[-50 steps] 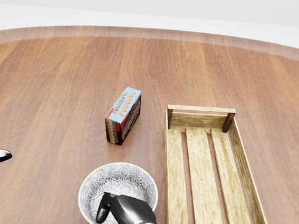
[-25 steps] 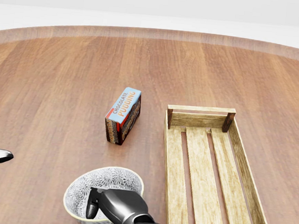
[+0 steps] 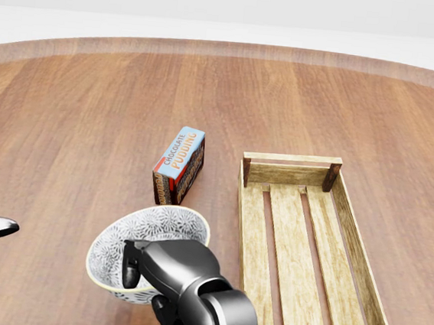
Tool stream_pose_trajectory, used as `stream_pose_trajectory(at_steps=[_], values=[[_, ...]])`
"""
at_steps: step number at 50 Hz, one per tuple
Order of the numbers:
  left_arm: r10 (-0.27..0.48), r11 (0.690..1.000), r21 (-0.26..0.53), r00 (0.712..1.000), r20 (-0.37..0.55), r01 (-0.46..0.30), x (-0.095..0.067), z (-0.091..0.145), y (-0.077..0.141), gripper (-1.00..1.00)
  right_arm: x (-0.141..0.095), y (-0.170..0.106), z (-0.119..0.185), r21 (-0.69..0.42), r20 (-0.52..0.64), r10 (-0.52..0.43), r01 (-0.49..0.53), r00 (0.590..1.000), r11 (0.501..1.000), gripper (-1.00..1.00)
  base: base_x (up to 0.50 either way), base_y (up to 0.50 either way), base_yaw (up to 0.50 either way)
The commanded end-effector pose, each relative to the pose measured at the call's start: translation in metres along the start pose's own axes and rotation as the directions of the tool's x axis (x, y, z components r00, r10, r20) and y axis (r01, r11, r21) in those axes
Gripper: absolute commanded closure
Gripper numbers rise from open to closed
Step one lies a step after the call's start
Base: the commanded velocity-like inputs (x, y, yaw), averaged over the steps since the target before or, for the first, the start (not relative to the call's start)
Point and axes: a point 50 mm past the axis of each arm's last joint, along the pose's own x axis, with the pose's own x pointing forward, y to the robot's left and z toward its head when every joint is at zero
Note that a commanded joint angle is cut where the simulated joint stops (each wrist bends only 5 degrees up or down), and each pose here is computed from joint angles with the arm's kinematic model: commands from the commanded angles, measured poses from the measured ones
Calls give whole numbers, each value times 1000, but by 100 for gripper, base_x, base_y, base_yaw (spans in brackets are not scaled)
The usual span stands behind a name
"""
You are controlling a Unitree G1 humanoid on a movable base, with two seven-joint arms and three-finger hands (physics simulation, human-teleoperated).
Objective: Pick up the bowl on the left and put it in the tray.
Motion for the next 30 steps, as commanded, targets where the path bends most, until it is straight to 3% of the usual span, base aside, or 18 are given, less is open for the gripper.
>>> stream_pose_trajectory(at_steps=[1, 11, 20, 30], values=[[0, 1000, -1, 1000, 4, 0, 0, 1, 0, -100, -22, -40, -1, -96, -38, -94, 90, 995, 991, 100, 0, 0, 0], [-3, 1000, 1, 1000, 3, 3, 0, 1, -1, -100, -46, -62, -15, -91, -72, -208, 201, 976, 975, 100, 0, 0, 0], [-6, 1000, 1, 1000, 1, 6, -1, 0, -3, -100, -71, -95, -30, -179, -132, -367, 342, 921, 923, 100, 0, 0, 0], [-9, 1000, 3, 1000, -3, 9, -2, -1, -3, -100, -91, -104, -49, -182, -182, -425, 394, 887, 901, 100, 0, 0, 0]])
